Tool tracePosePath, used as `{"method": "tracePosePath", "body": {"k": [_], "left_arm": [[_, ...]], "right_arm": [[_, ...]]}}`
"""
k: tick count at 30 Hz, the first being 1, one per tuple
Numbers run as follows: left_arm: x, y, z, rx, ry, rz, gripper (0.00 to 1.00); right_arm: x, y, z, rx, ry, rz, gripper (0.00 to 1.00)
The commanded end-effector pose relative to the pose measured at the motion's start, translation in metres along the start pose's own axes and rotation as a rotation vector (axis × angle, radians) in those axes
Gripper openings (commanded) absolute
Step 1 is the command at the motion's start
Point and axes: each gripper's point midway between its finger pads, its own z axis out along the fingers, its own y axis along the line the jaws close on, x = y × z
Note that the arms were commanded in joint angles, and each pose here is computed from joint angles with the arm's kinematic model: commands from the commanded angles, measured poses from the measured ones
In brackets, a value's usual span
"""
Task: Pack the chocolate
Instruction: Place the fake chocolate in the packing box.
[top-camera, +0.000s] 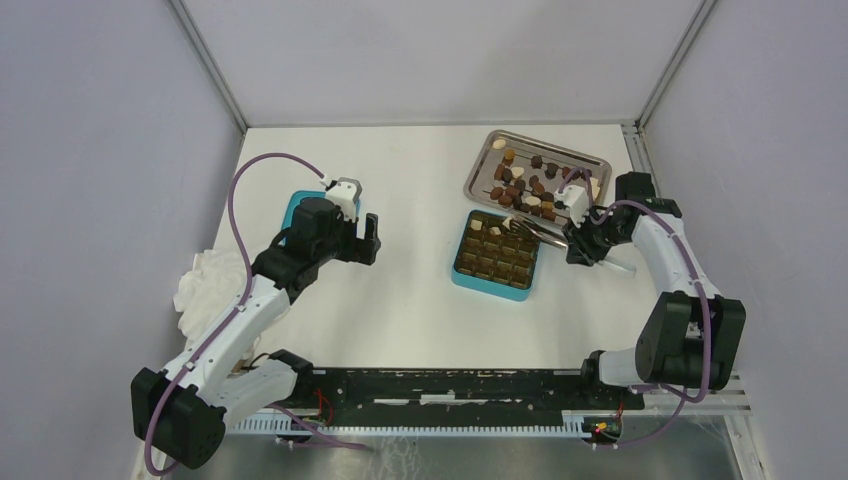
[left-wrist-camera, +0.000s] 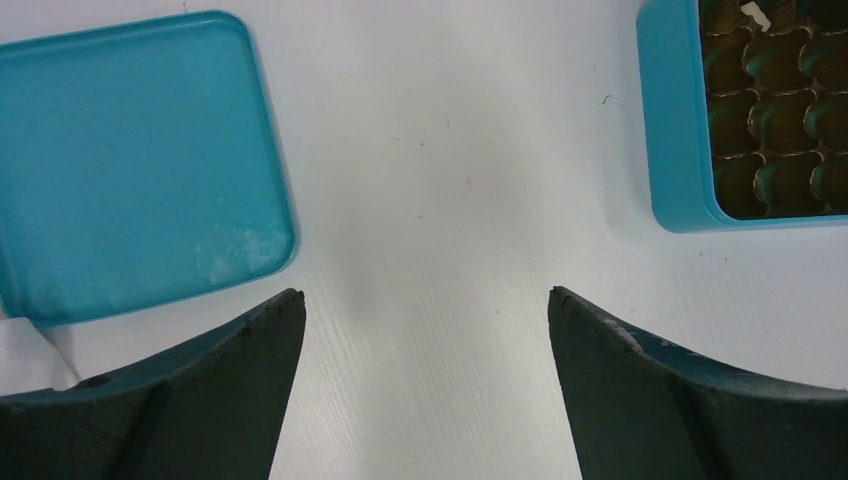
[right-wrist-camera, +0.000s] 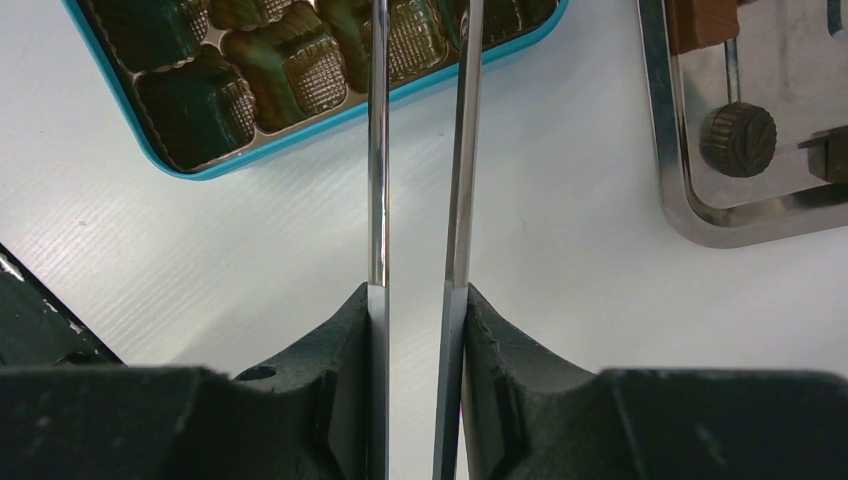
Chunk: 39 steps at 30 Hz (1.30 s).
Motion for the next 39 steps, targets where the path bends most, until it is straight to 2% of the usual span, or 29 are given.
{"method": "tracePosePath", "body": {"k": [1, 12, 23, 39], "left_arm": [[-0.01, 0.0, -0.003, 0.012, -0.042, 0.052, 0.96], [-0.01, 0.001, -0.003, 0.011, -0.041, 0.052, 0.96], [-0.01, 0.001, -0.003, 0.012, -0.042, 0.052, 0.96], [-0.012, 0.001, -0.005, 0.012, -0.049, 0.052, 0.95]], "right_arm": [[-0.008, -0.01, -0.009, 0.074, -0.013, -0.055, 0.15], [-0.007, -0.01, -0.008, 0.078, -0.009, -0.056, 0.34], [-0.012, -0.008, -0.008, 0.068, -0.025, -0.056, 0.4], [-0.041, -0.01, -0.019, 0.046, -0.128, -0.023, 0.39]]}}
